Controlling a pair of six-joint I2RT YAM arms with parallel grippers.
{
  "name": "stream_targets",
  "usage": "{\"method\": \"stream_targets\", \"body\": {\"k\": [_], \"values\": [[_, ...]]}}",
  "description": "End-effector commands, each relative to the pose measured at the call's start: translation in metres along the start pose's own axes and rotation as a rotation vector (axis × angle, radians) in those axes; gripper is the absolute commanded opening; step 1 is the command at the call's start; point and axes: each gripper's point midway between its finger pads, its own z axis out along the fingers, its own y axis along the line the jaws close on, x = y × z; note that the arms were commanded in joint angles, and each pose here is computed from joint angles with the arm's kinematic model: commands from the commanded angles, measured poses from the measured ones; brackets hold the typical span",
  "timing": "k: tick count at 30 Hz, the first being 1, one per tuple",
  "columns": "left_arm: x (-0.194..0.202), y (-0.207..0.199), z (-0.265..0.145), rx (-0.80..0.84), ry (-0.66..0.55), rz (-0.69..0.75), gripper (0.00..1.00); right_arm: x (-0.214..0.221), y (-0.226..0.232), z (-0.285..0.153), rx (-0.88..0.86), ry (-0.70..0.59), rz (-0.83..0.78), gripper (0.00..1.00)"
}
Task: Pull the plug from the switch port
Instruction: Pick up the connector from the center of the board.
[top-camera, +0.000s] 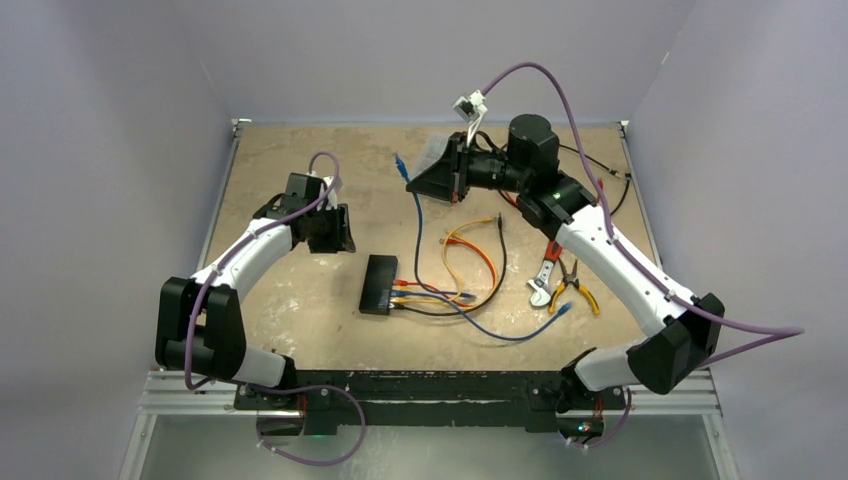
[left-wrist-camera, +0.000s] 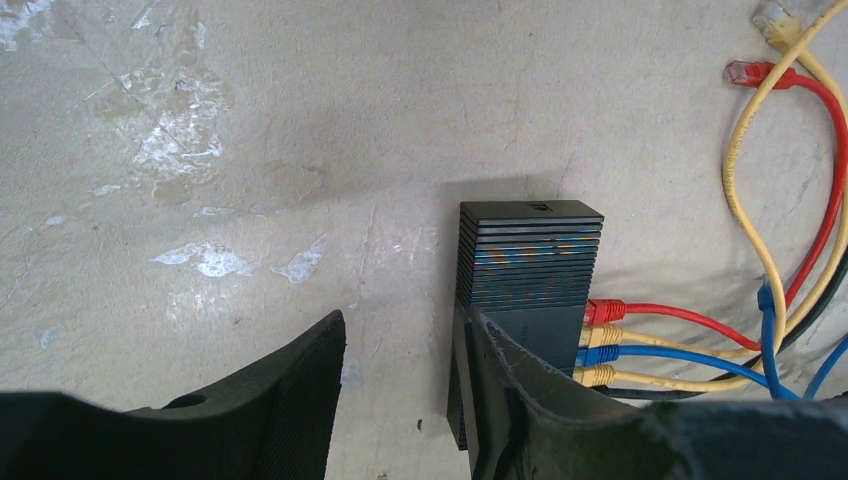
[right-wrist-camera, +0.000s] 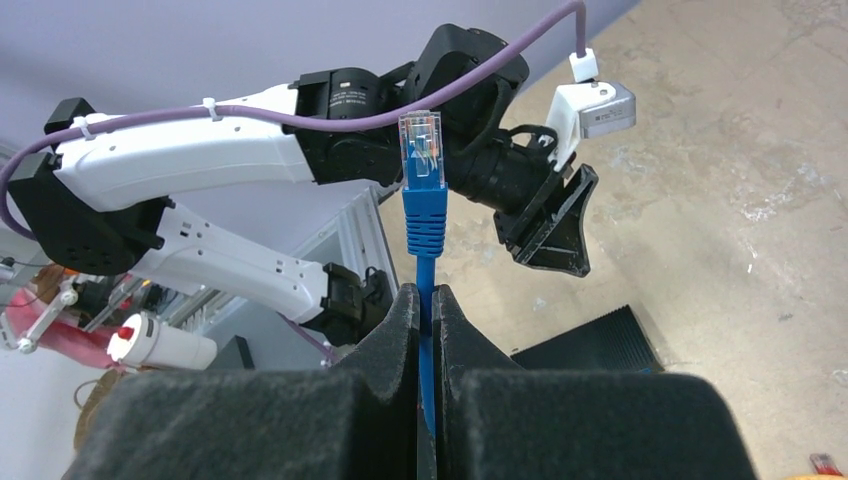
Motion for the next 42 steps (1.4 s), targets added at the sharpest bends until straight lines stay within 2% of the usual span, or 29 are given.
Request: {"method": "stream_targets", "body": {"k": [1,20,24,29,34,42], "values": [[-0.006,-0.002,-0.002,0.017,-0.014,0.014,0.44,-0.036,0.037,-0.014,-0.068,-0.088,-0.080,0.00],[-0.008,-0.002,-0.002,0.018,-0.017,0.012,0.44,-0.103,0.072,-0.036,-0.010,-0.238,-0.174,0.00],[-0.008,-0.002,-0.003,0.020,-0.021,0.014,0.45,-0.108,0.066,-0.036,0.025,-0.252,-0.168,0.00],[-0.008,-0.002,-0.003,0.019,-0.021,0.015,0.45,-0.104,0.038,-0.031,0.121,-0.239,-0.136,0.00],[-0.008,-0.003,-0.004,0.021,-0.022,0.016,0.44,-0.098,-0.012,-0.039,0.243,-0.201,-0.044,0.00],[-0.008,-0.001,-0.003,0.014,-0.021,0.015,0.45,-0.104,-0.080,-0.088,0.431,-0.210,-0.002,0.00]]}}
